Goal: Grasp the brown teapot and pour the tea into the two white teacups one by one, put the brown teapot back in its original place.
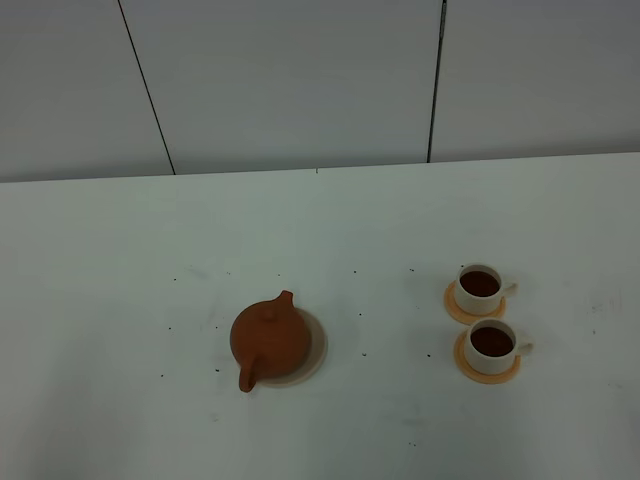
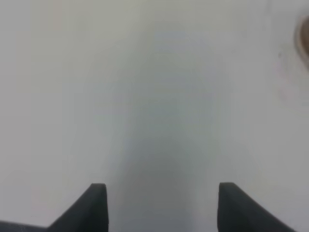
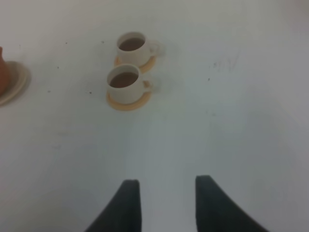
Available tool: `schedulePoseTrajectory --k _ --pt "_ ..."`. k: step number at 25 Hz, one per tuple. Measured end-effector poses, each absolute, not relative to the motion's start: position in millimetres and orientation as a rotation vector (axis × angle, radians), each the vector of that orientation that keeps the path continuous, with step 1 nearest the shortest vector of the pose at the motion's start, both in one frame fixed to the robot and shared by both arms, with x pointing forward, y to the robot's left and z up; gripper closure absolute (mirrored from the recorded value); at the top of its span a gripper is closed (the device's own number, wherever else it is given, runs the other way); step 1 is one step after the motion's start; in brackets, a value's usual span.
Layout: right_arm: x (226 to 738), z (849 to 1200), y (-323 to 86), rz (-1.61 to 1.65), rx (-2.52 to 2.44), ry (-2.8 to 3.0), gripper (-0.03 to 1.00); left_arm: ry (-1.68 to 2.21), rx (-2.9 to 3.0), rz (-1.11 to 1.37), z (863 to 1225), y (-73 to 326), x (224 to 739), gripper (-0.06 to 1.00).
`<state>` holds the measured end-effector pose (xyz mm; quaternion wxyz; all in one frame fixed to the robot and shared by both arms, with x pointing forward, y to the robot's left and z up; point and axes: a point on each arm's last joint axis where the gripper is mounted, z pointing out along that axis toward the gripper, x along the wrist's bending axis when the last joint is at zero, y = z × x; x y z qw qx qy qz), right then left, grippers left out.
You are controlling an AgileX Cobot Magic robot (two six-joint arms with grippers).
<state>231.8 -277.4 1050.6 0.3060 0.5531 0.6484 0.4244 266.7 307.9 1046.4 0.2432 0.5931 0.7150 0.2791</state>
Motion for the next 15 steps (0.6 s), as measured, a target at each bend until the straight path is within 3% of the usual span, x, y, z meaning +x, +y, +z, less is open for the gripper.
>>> schedulePoseTrajectory --k 15 --pt "231.8 1050.6 -277.4 1.123 1.463 1.716 0.7 1.793 1.6 0.838 1048.8 303.4 247.4 0.39"
